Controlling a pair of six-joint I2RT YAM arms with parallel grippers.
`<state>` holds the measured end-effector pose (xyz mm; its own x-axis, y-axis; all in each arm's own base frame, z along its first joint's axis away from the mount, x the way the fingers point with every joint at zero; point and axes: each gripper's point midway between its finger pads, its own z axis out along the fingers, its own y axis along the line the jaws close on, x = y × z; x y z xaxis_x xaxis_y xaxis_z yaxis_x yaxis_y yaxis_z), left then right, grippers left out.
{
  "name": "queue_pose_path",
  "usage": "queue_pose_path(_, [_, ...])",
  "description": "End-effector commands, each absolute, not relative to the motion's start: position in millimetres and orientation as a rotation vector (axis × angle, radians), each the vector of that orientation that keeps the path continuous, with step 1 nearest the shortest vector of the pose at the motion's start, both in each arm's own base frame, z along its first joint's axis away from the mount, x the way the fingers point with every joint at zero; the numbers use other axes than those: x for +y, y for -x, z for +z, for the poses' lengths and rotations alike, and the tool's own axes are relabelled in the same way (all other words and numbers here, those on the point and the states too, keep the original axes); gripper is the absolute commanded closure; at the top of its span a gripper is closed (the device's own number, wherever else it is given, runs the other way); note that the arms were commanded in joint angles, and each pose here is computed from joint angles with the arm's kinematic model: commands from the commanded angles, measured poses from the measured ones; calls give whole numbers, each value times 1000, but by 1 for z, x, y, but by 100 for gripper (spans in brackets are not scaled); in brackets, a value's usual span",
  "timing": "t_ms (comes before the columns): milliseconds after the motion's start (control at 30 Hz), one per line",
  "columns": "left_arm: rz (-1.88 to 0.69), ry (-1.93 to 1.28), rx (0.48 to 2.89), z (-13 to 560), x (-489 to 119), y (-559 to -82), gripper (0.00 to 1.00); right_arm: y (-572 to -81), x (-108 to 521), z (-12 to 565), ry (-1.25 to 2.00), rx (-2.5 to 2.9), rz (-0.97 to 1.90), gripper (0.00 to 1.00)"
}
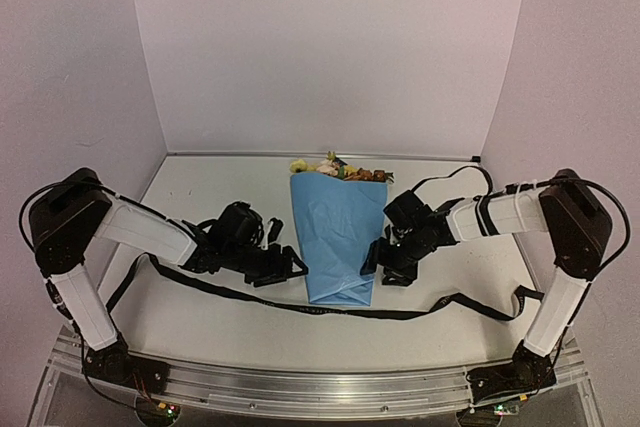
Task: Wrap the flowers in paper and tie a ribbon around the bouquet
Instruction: Pick up the folded bouquet from the center of the board.
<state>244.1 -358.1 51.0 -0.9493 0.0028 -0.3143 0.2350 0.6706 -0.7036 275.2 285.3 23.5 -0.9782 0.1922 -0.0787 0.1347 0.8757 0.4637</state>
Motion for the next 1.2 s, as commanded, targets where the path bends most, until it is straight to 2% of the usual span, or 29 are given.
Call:
queue_pose_path(0, [-1282,-238,2532,66,-387,-248,33,-278,298,22,-290,2901,754,43])
queue_pose_path(333, [-1314,-205,2580,50,-399,-248,44,-275,303,7,-356,2924,767,69])
queue_pose_path(533, [-1308,-181,2625,48,-401,-249,57,-277,307,21,-373,2927,782,98])
queue_pose_path(900, [-1327,-201,2709,63,-408,-242,76,-271,306,55,-439,2953,789,100])
queue_pose_path(1167, [-1355,-208,2757,72,-403,-228,78,-258,312,64,-484,2984,811,100])
